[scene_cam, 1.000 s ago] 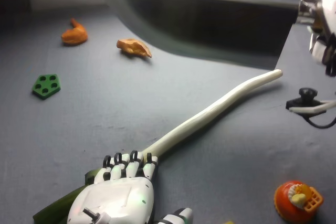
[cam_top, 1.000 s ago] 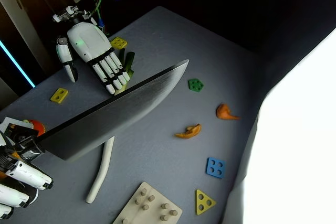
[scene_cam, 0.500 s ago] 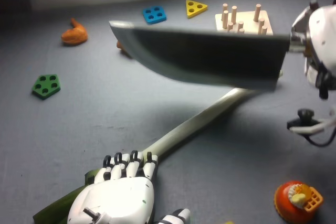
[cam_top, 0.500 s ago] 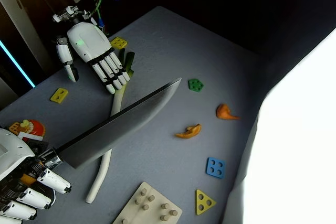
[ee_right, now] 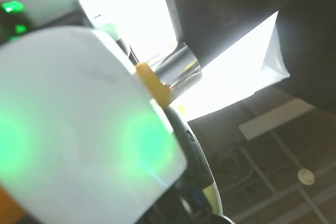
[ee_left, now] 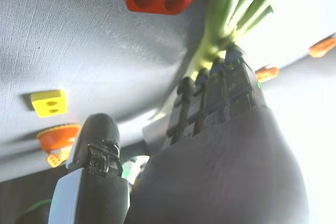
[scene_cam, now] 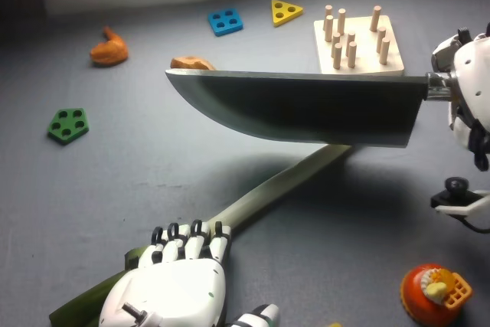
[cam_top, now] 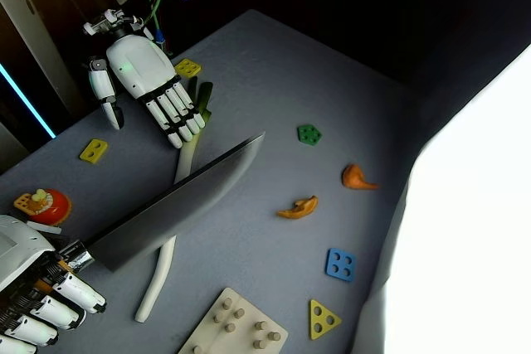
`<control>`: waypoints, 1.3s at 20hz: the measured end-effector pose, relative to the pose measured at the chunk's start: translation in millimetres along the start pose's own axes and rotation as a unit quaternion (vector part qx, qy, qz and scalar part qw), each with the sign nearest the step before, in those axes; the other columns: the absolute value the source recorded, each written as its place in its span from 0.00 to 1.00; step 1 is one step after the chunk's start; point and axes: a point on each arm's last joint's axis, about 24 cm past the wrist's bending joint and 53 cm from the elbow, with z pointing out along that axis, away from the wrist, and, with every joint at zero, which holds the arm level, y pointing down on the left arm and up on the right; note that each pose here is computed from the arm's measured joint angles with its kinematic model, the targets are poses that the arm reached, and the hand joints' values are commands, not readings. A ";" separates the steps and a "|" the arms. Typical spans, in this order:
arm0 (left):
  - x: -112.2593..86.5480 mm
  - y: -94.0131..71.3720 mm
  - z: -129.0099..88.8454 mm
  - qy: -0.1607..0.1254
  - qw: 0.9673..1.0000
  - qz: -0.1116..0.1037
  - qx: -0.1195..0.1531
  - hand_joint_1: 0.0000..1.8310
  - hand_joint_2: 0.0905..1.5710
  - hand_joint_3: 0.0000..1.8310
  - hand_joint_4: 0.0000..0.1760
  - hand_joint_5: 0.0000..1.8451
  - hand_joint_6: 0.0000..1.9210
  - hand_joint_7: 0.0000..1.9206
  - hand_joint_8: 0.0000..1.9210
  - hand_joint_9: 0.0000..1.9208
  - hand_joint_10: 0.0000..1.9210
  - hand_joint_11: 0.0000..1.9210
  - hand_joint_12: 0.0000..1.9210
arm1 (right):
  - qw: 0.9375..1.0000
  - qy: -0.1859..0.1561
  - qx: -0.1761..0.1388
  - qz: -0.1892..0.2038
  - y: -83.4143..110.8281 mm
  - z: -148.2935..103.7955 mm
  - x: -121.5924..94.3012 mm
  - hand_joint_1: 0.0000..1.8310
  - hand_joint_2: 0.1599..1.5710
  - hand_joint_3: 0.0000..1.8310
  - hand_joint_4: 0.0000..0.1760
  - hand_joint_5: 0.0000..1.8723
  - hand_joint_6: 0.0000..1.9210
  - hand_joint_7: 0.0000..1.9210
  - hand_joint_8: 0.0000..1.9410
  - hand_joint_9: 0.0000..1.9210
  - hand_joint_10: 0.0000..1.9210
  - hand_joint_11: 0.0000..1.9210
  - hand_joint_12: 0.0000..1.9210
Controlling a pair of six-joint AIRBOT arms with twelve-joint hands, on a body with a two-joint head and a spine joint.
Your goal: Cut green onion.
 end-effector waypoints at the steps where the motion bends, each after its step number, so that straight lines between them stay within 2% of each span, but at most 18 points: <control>1: 0.1 -0.2 0.0 0.000 1.000 0.000 0.000 0.10 0.85 0.00 0.00 0.02 0.00 0.00 0.00 0.00 0.00 0.00 0.00 | 1.000 0.001 -0.001 -0.001 -2.8 -0.8 -1.0 0.83 0.41 0.52 0.04 0.68 1.00 0.83 1.00 0.86 1.00 0.87 1.00; 2: 0.1 -0.3 0.0 0.000 1.000 0.000 0.001 0.10 0.85 0.00 0.00 0.02 0.00 0.00 0.00 0.00 0.00 0.00 0.00 | 1.000 0.001 -0.001 -0.001 -3.1 -0.9 -1.3 0.84 0.40 0.50 0.81 0.68 1.00 0.84 1.00 0.87 1.00 0.89 1.00; 3: 0.3 -0.4 0.0 0.001 1.000 0.001 0.001 0.10 0.84 0.00 0.00 0.02 0.00 0.01 0.00 0.00 0.00 0.00 0.00 | 1.000 0.002 -0.006 -0.004 -3.4 -1.6 -2.5 0.84 0.41 0.48 0.96 0.66 1.00 0.84 1.00 0.87 1.00 0.89 1.00; 5: 0.4 -0.4 0.0 0.001 1.000 0.001 0.001 0.09 0.85 0.00 0.00 0.01 0.00 0.00 0.00 0.00 0.00 0.00 0.00 | 1.000 0.001 -0.010 -0.012 -5.9 -2.0 -5.7 0.85 0.43 0.45 1.00 0.71 1.00 0.83 1.00 0.85 1.00 0.88 1.00; 7: 0.5 -0.5 0.0 0.001 1.000 0.002 0.001 0.08 0.85 0.00 0.00 0.01 0.00 0.00 0.00 0.00 0.00 0.00 0.00 | 1.000 -0.001 -0.009 -0.018 -9.9 -0.9 -10.1 0.83 0.46 0.44 1.00 0.67 1.00 0.83 1.00 0.86 1.00 0.88 1.00; 8: 0.4 -0.4 0.0 0.001 1.000 0.002 0.001 0.09 0.85 0.00 0.00 0.01 0.00 0.01 0.00 0.00 0.00 0.00 0.00 | 1.000 -0.001 -0.009 -0.022 -12.6 -0.6 -12.6 0.82 0.47 0.43 1.00 0.69 1.00 0.83 1.00 0.86 1.00 0.88 1.00; 14: 0.6 -0.7 0.1 0.001 1.000 0.002 0.002 0.10 0.85 0.00 0.00 0.02 0.00 0.01 0.00 0.00 0.00 0.00 0.00 | 0.999 -0.007 -0.012 -0.047 -27.7 -0.3 -30.0 0.83 0.44 0.45 1.00 0.63 1.00 0.83 1.00 0.86 1.00 0.89 1.00; 15: 0.7 -0.8 0.0 0.001 1.000 0.002 0.002 0.09 0.85 0.00 0.00 0.03 0.00 0.01 0.00 0.00 0.00 0.00 0.00 | 0.999 -0.007 -0.011 -0.052 -31.7 -0.7 -32.8 0.64 0.42 0.56 0.00 0.48 0.89 0.83 1.00 0.86 1.00 0.89 1.00; 16: 0.5 -0.6 0.1 0.001 1.000 0.002 0.001 0.09 0.85 0.00 0.00 0.02 0.00 0.01 0.00 0.00 0.00 0.00 0.00 | 0.998 -0.010 -0.007 -0.057 -37.1 -1.0 -37.2 0.60 0.41 0.62 0.00 0.45 0.89 0.83 1.00 0.86 1.00 0.89 1.00; 17: 0.7 -0.8 0.0 0.001 1.000 0.002 0.002 0.09 0.85 0.00 0.00 0.02 0.00 0.01 0.00 0.00 0.00 0.00 0.00 | 0.998 -0.010 -0.006 -0.060 -39.2 -1.3 -39.3 0.77 0.42 0.53 0.00 0.57 0.93 0.82 1.00 0.86 1.00 0.89 1.00; 18: 0.5 -0.6 0.1 0.001 1.000 0.002 0.001 0.09 0.85 0.00 0.00 0.02 0.00 0.01 0.00 0.00 0.00 0.00 0.00 | 0.998 -0.011 -0.007 -0.063 -40.3 -2.4 -41.7 0.82 0.42 0.49 0.00 0.66 0.99 0.82 1.00 0.85 1.00 0.88 1.00; 19: 0.5 -0.7 0.1 0.001 1.000 0.002 0.002 0.10 0.85 0.00 0.00 0.02 0.00 0.02 0.00 0.01 0.00 0.00 0.00 | 0.998 -0.012 -0.007 -0.063 -39.9 -3.1 -42.3 0.83 0.46 0.46 0.78 0.69 1.00 0.82 1.00 0.85 1.00 0.88 1.00; 20: 0.5 -0.7 0.1 0.001 1.000 0.002 0.002 0.10 0.85 0.00 0.00 0.02 0.00 0.01 0.00 0.00 0.00 0.00 0.00 | 0.998 -0.012 -0.005 -0.063 -40.4 -3.7 -42.6 0.84 0.45 0.46 0.96 0.67 1.00 0.82 1.00 0.85 1.00 0.88 1.00; 21: 0.6 -0.9 0.0 0.001 1.000 0.002 0.002 0.12 0.85 0.00 0.00 0.02 0.00 0.02 0.00 0.00 0.00 0.00 0.00 | 0.998 -0.012 -0.005 -0.063 -40.1 -3.7 -42.6 0.84 0.44 0.46 0.99 0.67 1.00 0.82 1.00 0.85 1.00 0.88 1.00; 22: 0.6 -0.9 0.0 0.001 1.000 0.002 0.002 0.13 0.84 0.00 0.00 0.02 0.00 0.01 0.00 0.00 0.00 0.00 0.00 | 0.998 -0.012 -0.005 -0.063 -40.0 -3.7 -42.7 0.84 0.45 0.46 1.00 0.62 0.99 0.81 1.00 0.85 1.00 0.88 1.00; 25: 0.5 -0.9 0.0 0.001 1.000 0.002 0.002 0.10 0.85 0.00 0.00 0.02 0.00 0.02 0.00 0.01 0.00 0.00 0.00 | 0.998 -0.013 -0.005 -0.062 -39.7 -3.3 -43.0 0.84 0.48 0.42 1.00 0.60 1.00 0.81 1.00 0.85 1.00 0.89 1.00; 26: 0.3 -0.7 0.1 0.001 1.000 0.002 0.002 0.09 0.85 0.00 0.00 0.01 0.00 0.01 0.00 0.01 0.00 0.00 0.00 | 0.998 -0.014 -0.001 -0.059 -38.8 -0.4 -43.8 0.64 0.40 0.60 0.00 0.49 0.92 0.80 1.00 0.85 1.00 0.88 1.00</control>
